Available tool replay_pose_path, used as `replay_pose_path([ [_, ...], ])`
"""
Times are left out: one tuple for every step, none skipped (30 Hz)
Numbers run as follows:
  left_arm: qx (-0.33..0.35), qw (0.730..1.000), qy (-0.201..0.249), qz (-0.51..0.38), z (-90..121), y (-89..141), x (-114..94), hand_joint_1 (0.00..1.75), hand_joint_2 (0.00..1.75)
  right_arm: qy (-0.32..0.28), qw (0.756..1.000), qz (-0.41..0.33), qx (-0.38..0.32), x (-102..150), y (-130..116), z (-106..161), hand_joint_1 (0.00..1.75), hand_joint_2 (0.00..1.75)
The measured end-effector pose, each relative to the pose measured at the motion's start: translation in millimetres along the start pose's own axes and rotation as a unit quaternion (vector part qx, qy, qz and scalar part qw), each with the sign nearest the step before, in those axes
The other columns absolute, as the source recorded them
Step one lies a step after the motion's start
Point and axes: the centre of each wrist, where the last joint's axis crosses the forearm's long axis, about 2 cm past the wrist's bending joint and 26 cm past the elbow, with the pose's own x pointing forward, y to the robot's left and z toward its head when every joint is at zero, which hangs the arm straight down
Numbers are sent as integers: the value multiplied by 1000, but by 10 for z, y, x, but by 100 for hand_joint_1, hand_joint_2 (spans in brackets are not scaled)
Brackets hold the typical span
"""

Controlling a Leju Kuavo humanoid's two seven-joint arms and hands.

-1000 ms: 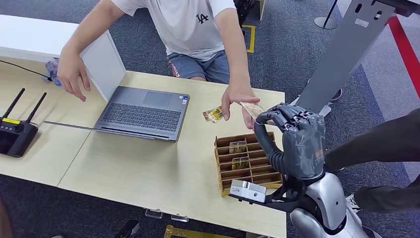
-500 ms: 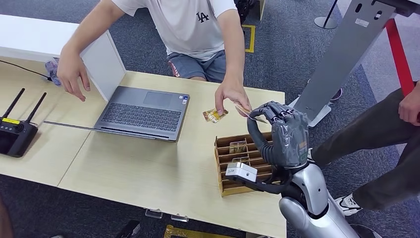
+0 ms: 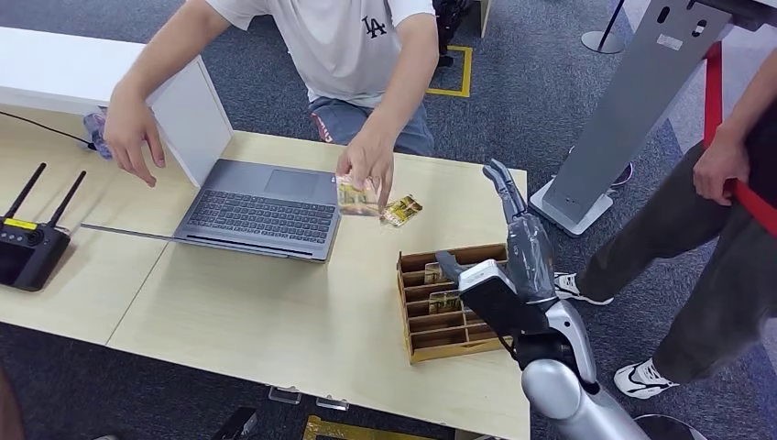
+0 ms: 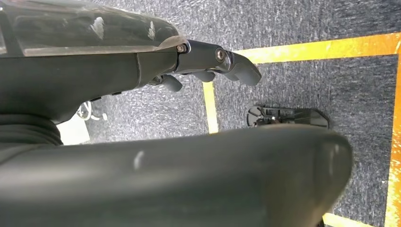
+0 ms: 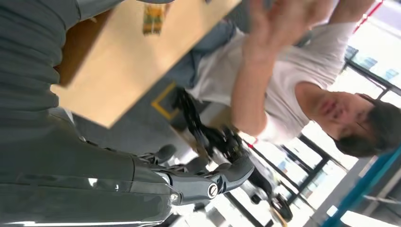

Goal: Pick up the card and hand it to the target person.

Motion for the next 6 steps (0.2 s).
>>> replay_pose_path([
  [0, 1000, 1, 1, 0, 1, -2, 0, 0, 18, 1000, -19, 11, -31, -4, 29, 0, 175],
  [0, 1000, 2, 2, 0, 2, -4, 0, 0, 37, 998, -34, 22, -62, -11, 62, 0, 175],
  [1, 1000, 4, 3, 0, 3, -6, 0, 0, 58, 997, -46, 34, -93, -20, 99, 0, 175],
  [1, 1000, 5, 3, 0, 5, -7, 0, 0, 78, 994, -55, 44, -123, -31, 141, 0, 175],
  [2, 1000, 7, 4, 0, 8, -9, 0, 0, 98, 992, -64, 52, -156, -47, 188, 0, 175],
  [2, 1000, 8, 4, 0, 10, -11, 0, 0, 108, 990, -68, 57, -171, -54, 211, 0, 175],
])
